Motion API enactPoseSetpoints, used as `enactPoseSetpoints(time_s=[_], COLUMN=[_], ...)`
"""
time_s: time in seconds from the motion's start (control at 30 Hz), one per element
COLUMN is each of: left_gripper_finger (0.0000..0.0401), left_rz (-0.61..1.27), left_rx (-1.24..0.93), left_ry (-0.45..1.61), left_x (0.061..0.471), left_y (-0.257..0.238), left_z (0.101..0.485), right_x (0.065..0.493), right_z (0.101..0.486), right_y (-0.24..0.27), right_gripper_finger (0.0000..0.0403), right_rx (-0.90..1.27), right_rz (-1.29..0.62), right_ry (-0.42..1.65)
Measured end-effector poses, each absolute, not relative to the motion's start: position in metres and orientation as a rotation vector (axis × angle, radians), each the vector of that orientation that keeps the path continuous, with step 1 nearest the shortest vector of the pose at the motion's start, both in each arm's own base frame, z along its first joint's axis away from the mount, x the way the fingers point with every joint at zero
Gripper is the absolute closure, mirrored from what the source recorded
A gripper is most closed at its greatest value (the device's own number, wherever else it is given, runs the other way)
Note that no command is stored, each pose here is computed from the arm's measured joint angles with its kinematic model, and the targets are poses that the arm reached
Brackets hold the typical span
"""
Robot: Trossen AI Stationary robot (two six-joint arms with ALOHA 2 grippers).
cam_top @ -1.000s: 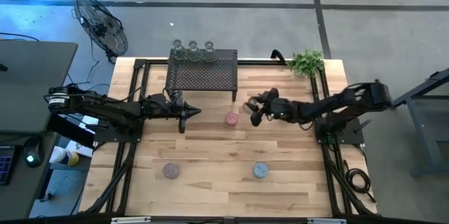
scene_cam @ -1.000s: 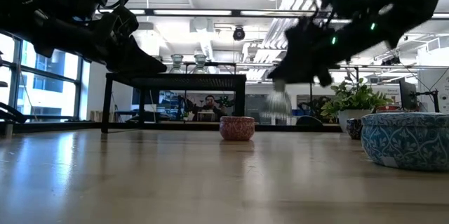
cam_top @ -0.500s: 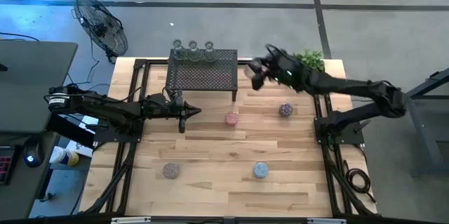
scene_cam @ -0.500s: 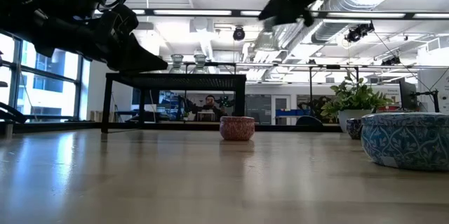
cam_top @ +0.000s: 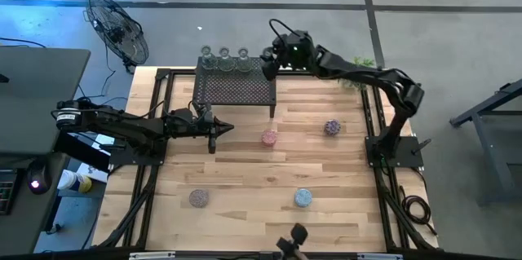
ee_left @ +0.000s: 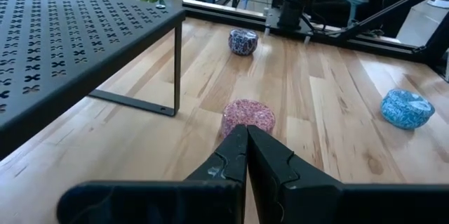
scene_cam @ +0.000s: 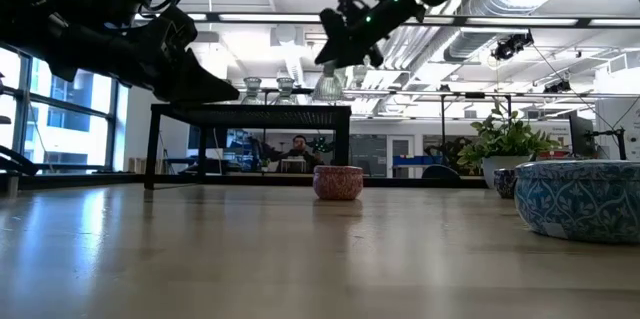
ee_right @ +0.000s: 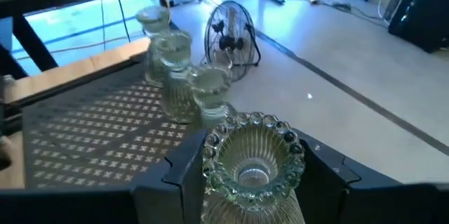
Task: Pick & Place candle stick holders
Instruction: Put the green glass candle holder on the shelf
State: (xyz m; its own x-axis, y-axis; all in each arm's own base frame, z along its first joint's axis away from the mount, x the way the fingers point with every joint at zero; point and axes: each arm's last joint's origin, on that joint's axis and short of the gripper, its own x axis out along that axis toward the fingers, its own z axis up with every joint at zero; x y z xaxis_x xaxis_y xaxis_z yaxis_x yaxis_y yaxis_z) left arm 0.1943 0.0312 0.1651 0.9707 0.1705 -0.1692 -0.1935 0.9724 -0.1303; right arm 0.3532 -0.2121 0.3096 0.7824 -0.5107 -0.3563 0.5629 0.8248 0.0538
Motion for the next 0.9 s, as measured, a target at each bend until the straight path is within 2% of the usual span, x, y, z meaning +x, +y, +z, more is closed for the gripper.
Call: enactPoseSetpoints(time_s=[0.17,0.9], left_gripper_finger=[0.0396,0.0396], left_rz=[0.184,0.185], left_rx=[-0.151,-0.148], left_ry=[0.162,0.158], left_x=[0.194,0.194], left_y=[0.031,0.031], left_z=[0.165,0.165], right_x=[0.360,0.366], right_z=[0.293,0.275], right_y=[-0.224,-0.242], right_gripper_finger=[0.0247,0.0242], right_rx=[0.200,0.184], right_rz=[-0.576,-0.586], right_ry=[0.358,0.339])
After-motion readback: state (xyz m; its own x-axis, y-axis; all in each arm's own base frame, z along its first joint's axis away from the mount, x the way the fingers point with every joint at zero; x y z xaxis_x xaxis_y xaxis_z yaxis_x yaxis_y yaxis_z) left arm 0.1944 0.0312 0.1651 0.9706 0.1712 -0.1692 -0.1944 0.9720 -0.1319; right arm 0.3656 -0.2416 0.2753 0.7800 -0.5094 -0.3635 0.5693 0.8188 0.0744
